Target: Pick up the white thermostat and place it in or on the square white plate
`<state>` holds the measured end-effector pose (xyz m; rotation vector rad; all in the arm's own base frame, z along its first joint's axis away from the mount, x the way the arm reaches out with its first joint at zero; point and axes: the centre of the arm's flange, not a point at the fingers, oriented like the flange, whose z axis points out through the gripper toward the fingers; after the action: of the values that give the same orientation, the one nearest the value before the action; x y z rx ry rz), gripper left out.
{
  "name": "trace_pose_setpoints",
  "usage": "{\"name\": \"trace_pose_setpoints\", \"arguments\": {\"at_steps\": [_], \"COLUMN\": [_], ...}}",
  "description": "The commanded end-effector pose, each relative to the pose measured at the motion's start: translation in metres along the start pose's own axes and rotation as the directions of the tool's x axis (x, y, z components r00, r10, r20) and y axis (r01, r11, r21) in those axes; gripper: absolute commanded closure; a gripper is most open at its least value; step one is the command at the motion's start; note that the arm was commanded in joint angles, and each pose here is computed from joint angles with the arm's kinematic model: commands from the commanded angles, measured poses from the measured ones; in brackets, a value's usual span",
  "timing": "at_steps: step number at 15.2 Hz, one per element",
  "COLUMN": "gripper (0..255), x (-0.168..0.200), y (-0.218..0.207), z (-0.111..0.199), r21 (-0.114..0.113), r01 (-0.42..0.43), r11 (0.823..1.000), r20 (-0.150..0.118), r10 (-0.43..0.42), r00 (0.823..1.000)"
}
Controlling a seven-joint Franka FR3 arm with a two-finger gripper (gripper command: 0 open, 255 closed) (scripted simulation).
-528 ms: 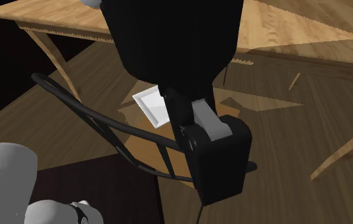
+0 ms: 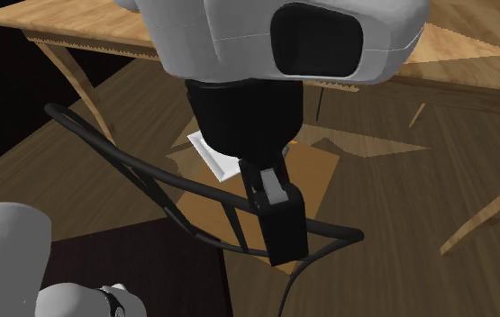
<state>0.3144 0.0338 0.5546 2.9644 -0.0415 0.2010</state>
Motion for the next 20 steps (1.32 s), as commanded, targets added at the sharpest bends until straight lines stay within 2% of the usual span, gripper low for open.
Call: {"name": "trace_pose_setpoints", "arguments": {"at_steps": [1, 4, 5, 6, 12, 13, 15, 20], "gripper": [0, 0, 0, 0, 0, 0, 0, 0], "x": [0.001, 0.002, -0.009, -0.009, 0.024, 0.003, 0.006, 0.022], "y": [-0.033, -0.060, -0.017, -0.017, -0.092, -0.046, -0.058, -0.116], "z": [0.022, 0.047, 0.009, 0.009, 0.033, 0.029, 0.035, 0.063], "r21": [0.120, 0.140, -0.153, -0.153, -0.219, -0.434, -0.439, -0.463], "r01": [-0.046, -0.086, -0.015, -0.015, 0.098, 0.081, 0.096, 0.173], "r11": [0.992, 0.986, 0.988, 0.988, 0.971, 0.897, 0.893, 0.869], "r20": [0.010, 0.006, -0.091, -0.091, -0.087, 0.057, 0.054, 0.041], "r10": [0.045, 0.086, 0.001, 0.001, -0.120, -0.062, -0.081, -0.174], "r00": [0.999, 0.996, 0.996, 0.996, 0.989, 0.996, 0.995, 0.984]}}
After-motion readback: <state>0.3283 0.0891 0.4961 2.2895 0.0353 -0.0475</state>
